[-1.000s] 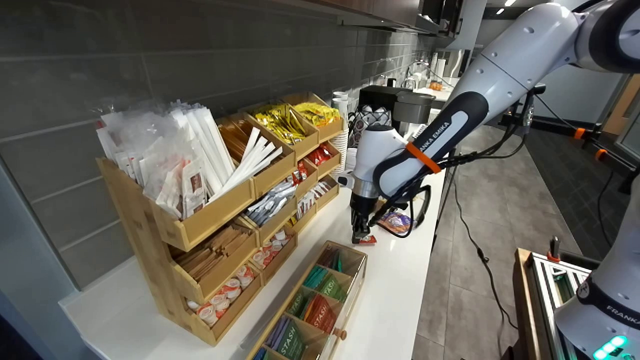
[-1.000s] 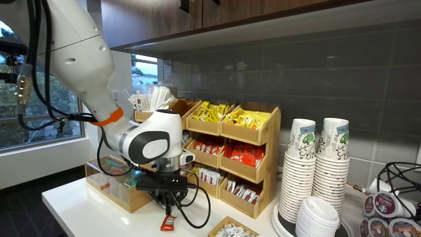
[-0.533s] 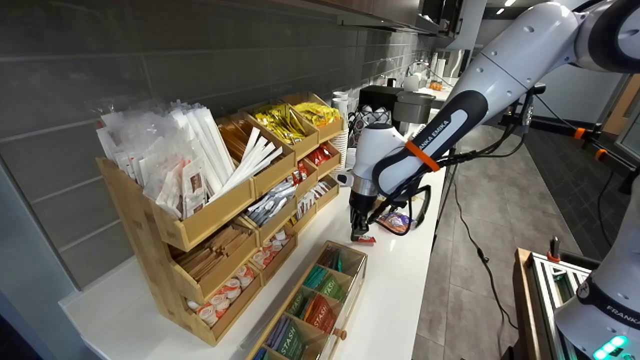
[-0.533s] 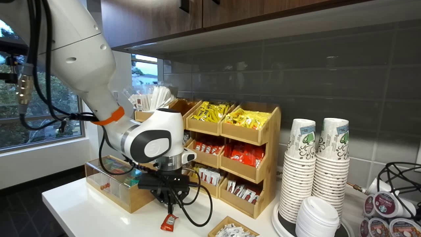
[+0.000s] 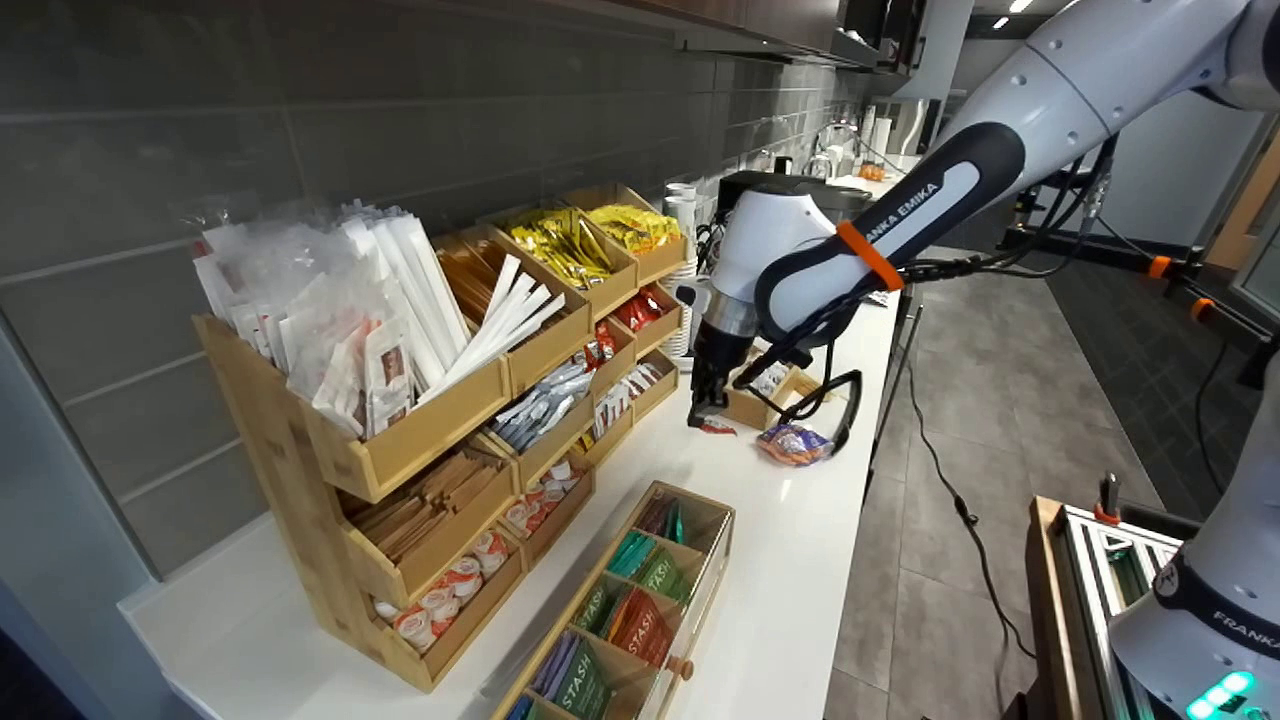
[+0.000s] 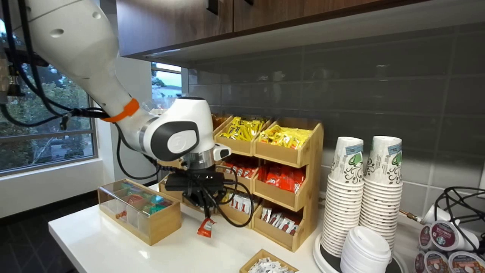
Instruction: Put the orange packet in the second right middle shelf
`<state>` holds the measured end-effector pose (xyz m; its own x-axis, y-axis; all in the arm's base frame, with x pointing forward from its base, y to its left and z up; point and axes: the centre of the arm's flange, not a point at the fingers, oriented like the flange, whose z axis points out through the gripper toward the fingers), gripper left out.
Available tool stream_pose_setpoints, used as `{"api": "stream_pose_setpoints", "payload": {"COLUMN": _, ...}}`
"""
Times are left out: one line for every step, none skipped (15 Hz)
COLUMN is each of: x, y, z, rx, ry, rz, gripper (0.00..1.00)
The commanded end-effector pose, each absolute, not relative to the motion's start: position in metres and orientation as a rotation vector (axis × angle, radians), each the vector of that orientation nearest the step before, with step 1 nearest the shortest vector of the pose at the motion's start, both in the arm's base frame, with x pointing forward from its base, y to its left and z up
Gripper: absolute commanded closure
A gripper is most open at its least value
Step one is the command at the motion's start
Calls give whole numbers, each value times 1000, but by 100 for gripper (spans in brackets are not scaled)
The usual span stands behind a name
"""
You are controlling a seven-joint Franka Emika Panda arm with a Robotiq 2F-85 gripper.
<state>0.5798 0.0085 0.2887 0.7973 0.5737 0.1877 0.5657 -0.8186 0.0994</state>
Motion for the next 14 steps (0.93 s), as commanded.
{"api": "stream_pose_setpoints", "payload": {"x": 563, "y": 8, "z": 333, "rx": 2877, "ry": 903, "rz": 419, "gripper": 100}}
{"api": "stream_pose_setpoints", "payload": {"x": 564, "y": 7, "z": 343, "rx": 2854, "ry": 898, "rz": 462, "gripper": 100}}
{"api": "stream_pose_setpoints", "payload": {"x": 564, "y": 5, "z": 351, "rx": 2833, "ry": 886, "rz": 498, "gripper": 100}}
{"api": "stream_pose_setpoints", "payload": {"x": 565, "y": 4, "z": 359, "rx": 2806, "ry": 881, "rz": 544, "gripper": 100}}
{"api": "stream_pose_setpoints", "payload": {"x": 567, "y": 3, "z": 365, "rx": 2781, "ry": 873, "rz": 585, "gripper": 100}}
{"api": "stream_pose_setpoints", "payload": {"x": 569, "y": 3, "z": 371, "rx": 2756, "ry": 874, "rz": 619, "gripper": 100}}
{"api": "stream_pose_setpoints", "payload": {"x": 572, "y": 3, "z": 374, "rx": 2733, "ry": 878, "rz": 647, "gripper": 100}}
{"api": "stream_pose_setpoints", "payload": {"x": 575, "y": 3, "z": 376, "rx": 2712, "ry": 881, "rz": 670, "gripper": 100}}
{"api": "stream_pose_setpoints", "payload": {"x": 578, "y": 3, "z": 377, "rx": 2693, "ry": 886, "rz": 690, "gripper": 100}}
{"api": "stream_pose_setpoints", "payload": {"x": 581, "y": 3, "z": 378, "rx": 2672, "ry": 894, "rz": 706, "gripper": 100}}
{"api": "stream_pose_setpoints", "payload": {"x": 583, "y": 4, "z": 379, "rx": 2651, "ry": 906, "rz": 718, "gripper": 100}}
{"api": "stream_pose_setpoints", "payload": {"x": 586, "y": 5, "z": 380, "rx": 2627, "ry": 927, "rz": 730, "gripper": 100}}
{"api": "stream_pose_setpoints", "payload": {"x": 589, "y": 6, "z": 381, "rx": 2606, "ry": 942, "rz": 741, "gripper": 100}}
{"api": "stream_pose_setpoints", "payload": {"x": 591, "y": 8, "z": 383, "rx": 2581, "ry": 967, "rz": 753, "gripper": 100}}
